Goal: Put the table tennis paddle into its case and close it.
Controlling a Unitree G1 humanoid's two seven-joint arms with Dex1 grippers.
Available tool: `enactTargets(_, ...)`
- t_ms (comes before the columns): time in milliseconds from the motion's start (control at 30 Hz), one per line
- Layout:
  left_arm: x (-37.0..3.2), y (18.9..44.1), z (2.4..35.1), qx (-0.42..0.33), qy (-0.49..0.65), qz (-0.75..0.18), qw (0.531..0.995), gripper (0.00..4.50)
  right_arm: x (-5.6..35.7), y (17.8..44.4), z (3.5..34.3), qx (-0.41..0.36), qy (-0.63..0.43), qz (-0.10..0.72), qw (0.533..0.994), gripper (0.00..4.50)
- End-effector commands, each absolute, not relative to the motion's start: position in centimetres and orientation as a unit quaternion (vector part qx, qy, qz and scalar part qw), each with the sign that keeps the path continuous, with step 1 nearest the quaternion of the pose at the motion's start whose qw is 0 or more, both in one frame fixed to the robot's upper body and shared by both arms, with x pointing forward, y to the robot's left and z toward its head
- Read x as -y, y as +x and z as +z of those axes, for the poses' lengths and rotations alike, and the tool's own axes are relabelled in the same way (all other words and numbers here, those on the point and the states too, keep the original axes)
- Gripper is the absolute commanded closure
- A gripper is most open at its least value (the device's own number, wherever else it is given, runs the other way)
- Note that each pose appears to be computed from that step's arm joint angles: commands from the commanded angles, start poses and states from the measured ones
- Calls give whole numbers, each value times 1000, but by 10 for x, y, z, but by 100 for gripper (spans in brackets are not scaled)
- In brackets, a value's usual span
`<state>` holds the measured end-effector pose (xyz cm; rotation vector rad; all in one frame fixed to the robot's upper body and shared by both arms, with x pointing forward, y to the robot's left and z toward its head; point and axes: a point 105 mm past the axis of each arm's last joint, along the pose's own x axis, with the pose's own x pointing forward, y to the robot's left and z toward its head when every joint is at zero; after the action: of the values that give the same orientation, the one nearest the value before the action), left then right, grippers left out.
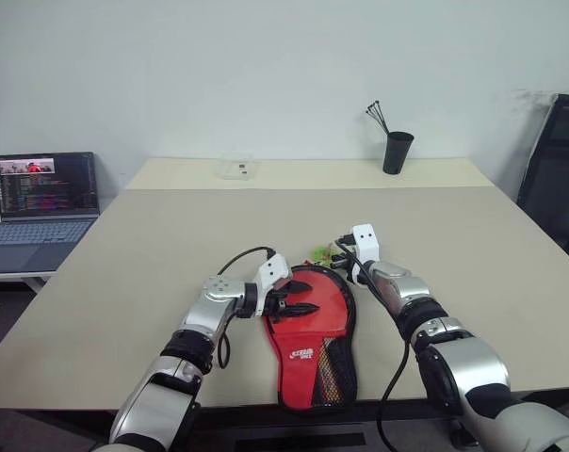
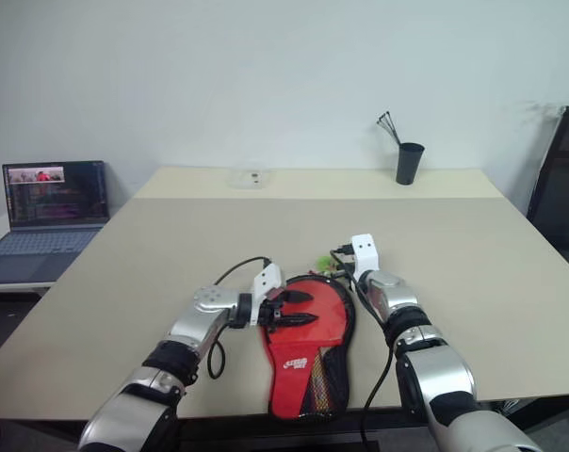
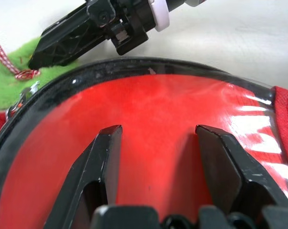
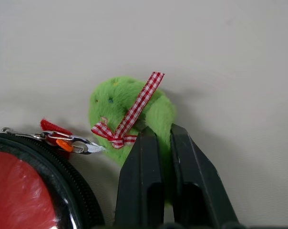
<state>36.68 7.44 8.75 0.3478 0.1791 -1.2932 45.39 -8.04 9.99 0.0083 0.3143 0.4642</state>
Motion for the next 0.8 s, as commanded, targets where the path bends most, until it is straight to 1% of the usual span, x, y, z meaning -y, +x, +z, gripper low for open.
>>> enactTargets(33,-71,355,65,-115,151,-618,763,183,120,461,122,-122,-2,187,975,446)
enactTargets(167,-66,352,63,-116,142,-625,759,183,151,457,134,-111,-13,162,980,446)
enactTargets(267,-64,352,62,-118,137,-627,758,183,172,446,136,-113,-27,149,982,446)
enactTargets(333,-63,353,62,-120,135,-628,757,183,189,434,137,-120,-34,138,982,446)
enactTargets(400,-61,353,61,-121,133,-629,756,183,201,418,136,-134,-42,138,980,446)
enactTargets(500,-58,354,61,-121,132,-631,755,183,203,392,132,-158,-48,157,974,446)
enactTargets(567,-55,354,62,-120,129,-634,753,183,199,368,127,-179,-52,182,965,446)
enactTargets(667,-53,355,62,-120,126,-636,752,183,192,343,123,-202,-55,207,956,446)
enactTargets(800,-47,356,64,-119,125,-641,748,183,172,291,111,-249,-54,279,926,446)
